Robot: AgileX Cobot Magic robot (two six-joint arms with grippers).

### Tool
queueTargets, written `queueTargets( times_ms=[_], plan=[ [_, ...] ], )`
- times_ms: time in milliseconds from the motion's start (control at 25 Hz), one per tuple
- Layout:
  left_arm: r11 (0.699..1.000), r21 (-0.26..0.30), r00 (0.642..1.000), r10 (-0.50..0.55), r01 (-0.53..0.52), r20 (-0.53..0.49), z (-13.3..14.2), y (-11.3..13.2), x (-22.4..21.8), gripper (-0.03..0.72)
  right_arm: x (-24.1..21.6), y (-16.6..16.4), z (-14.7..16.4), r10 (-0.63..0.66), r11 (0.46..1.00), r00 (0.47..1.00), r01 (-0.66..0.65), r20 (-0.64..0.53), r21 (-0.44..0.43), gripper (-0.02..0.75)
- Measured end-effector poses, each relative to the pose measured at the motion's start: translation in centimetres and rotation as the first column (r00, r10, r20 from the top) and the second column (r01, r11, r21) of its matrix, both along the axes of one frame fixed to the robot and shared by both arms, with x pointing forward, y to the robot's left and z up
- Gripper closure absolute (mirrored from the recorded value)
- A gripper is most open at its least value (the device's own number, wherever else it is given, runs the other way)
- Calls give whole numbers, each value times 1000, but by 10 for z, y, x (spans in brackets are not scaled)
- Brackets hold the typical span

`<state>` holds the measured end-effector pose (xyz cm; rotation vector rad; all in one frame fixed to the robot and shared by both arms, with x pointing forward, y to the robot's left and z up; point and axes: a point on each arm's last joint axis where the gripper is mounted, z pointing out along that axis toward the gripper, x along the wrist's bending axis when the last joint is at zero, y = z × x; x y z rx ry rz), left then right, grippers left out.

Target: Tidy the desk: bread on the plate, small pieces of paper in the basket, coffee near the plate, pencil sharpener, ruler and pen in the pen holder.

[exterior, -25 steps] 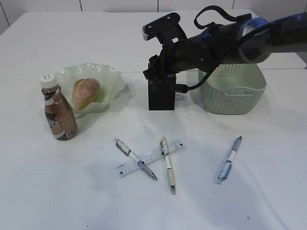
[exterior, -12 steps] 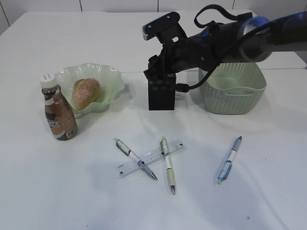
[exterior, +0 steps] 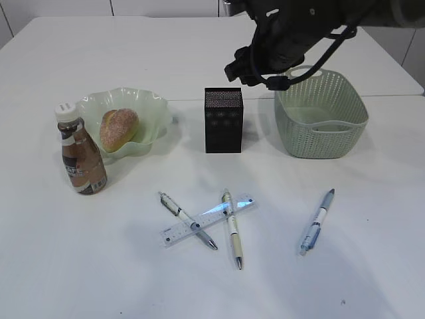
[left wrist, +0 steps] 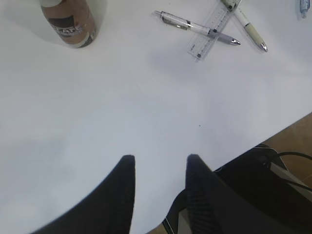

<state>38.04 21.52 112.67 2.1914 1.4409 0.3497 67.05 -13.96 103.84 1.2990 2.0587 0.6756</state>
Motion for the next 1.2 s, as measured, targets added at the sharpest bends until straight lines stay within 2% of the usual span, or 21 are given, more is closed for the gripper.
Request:
queueTargets(
  times_ms=[160, 320, 360, 600, 800, 920, 1200],
  plan=[
    [1000, -1, 1000, 0, 0, 5, 0, 0, 0, 448, -17, -7, 9, -65, 998, 989, 66, -134, 5, 258],
    [1000, -3, 1000, 0, 0, 7, 0, 0, 1, 448, -27, -9, 11, -66, 998, 973, 65, -222, -13, 258],
    [1000, -3, 1000, 0, 0, 8, 0, 0, 1, 448, -33, -10, 11, -55, 998, 960, 50, -274, -24, 258],
    [1000, -6, 1000, 0, 0, 13, 1, -1, 1, 448, -50, -10, 13, 18, 998, 910, -40, -414, -45, 258],
    [1000, -9, 1000, 0, 1, 18, 1, -1, 1, 448, -64, -10, 9, 67, 990, 836, -123, -545, -67, 258],
    [1000, -12, 1000, -1, 1, 24, 1, -1, 2, 448, -68, -11, 11, 67, 989, 819, -131, -569, -73, 258],
    [1000, -21, 999, 0, 2, 50, 3, -2, 4, 448, -81, -17, 43, 85, 990, 858, -130, -507, -52, 259]
  ],
)
